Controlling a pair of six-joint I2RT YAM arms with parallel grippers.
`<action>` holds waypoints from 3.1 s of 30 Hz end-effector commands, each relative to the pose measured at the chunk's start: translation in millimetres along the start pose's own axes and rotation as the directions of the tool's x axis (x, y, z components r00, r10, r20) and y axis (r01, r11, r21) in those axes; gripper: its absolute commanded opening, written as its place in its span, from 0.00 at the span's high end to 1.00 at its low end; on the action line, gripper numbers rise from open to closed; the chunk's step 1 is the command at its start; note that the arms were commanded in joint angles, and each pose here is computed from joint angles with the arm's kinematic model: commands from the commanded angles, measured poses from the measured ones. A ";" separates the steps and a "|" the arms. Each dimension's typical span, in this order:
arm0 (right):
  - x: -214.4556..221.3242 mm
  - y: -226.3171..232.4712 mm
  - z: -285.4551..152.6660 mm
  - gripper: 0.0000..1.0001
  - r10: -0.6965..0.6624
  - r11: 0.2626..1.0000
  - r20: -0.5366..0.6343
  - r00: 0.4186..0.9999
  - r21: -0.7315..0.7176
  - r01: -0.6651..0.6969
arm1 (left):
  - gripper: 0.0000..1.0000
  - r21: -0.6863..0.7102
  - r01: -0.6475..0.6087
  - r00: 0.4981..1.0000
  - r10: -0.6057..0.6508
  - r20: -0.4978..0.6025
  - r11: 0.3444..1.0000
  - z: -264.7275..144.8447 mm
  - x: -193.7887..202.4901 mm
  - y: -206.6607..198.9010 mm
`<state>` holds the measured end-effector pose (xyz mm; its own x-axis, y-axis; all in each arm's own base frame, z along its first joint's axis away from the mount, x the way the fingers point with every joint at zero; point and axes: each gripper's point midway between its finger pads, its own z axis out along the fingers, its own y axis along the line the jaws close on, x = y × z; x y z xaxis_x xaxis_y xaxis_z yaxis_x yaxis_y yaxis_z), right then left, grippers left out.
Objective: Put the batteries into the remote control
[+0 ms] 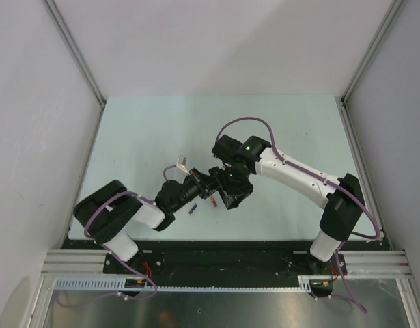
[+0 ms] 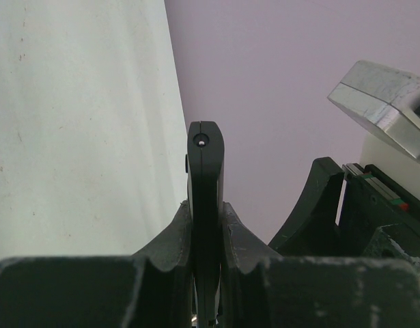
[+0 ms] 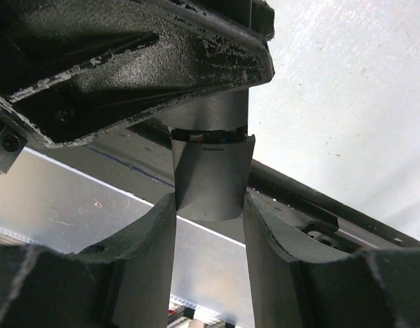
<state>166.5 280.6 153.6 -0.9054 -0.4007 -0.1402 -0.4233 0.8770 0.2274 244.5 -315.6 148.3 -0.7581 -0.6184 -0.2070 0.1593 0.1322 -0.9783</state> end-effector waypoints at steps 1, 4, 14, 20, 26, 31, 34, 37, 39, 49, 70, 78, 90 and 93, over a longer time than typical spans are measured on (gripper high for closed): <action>-2.3 2.7 -5.2 1.00 0.001 1.000 0.013 1.000 -0.021 -0.001 | 1.00 0.410 -0.056 0.997 0.029 0.072 0.910 -20.2 -14.0 -108.9; -3.6 1.3 -5.4 1.00 0.002 1.000 0.013 1.000 -0.012 -0.002 | 1.00 0.408 -0.058 0.997 0.034 0.067 0.911 -19.9 -12.2 -107.9; -1.0 1.9 -6.1 1.00 -0.005 1.000 -0.001 1.000 -0.004 0.005 | 1.00 0.410 -0.061 0.997 0.034 0.073 0.910 -20.1 -12.6 -109.0; 7.5 1.3 -10.4 1.00 -0.005 1.000 -0.028 1.000 -0.006 0.004 | 1.00 0.397 -0.077 0.995 0.048 0.083 0.915 -18.2 -13.0 -104.0; 12.1 2.9 -11.4 1.00 -0.008 1.000 -0.060 0.998 -0.014 0.007 | 1.00 0.398 -0.089 0.994 0.057 0.091 0.913 -19.9 -13.2 -104.7; 7.2 4.8 -13.7 1.00 -0.011 1.000 -0.059 0.998 -0.012 0.011 | 1.00 0.401 -0.097 0.994 0.065 0.092 0.911 -20.6 -12.0 -105.7; 4.1 7.0 -14.7 1.00 -0.016 1.000 -0.058 0.998 -0.010 0.015 | 1.00 0.398 -0.100 0.993 0.069 0.092 0.912 -20.5 -11.2 -104.6; 1.8 8.1 -14.8 1.00 -0.021 1.000 -0.060 0.998 -0.006 0.021 | 1.00 0.400 -0.098 0.994 0.068 0.089 0.911 -20.4 -10.5 -105.4; 2.4 7.6 -14.4 1.00 -0.023 1.000 -0.069 0.997 0.001 0.023 | 1.00 0.403 -0.101 0.994 0.070 0.089 0.910 -20.9 -10.4 -106.4; 2.6 7.9 -9.5 1.00 -0.024 1.000 -0.088 0.996 -0.002 0.024 | 1.00 0.411 -0.102 0.993 0.070 0.090 0.906 -23.0 -10.3 -109.7; -2.5 4.3 -2.0 1.00 -0.017 1.000 -0.064 0.998 0.023 0.019 | 1.00 0.429 -0.074 0.996 0.048 0.069 0.900 -24.4 -7.2 -116.2; -2.0 0.9 -1.9 0.97 -0.018 0.999 -0.059 0.998 0.041 0.021 | 1.00 0.425 -0.044 0.998 0.022 0.057 0.904 -23.1 -6.9 -115.2; -3.1 -1.8 -2.6 0.92 -0.021 0.998 -0.045 0.999 0.052 0.024 | 1.00 0.427 0.033 0.999 -0.045 0.018 0.903 -20.9 -6.7 -117.5; -3.4 -2.3 -2.2 0.92 -0.021 0.998 -0.046 0.999 0.053 0.024 | 1.00 0.426 0.032 0.999 -0.042 0.016 0.904 -20.8 -6.0 -116.9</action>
<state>163.4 277.3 156.5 -0.8999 -0.4305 -0.0704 -0.4359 0.8812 0.1829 235.7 -319.7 158.5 -0.7765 -0.6103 -0.1572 0.1334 0.0846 -0.9874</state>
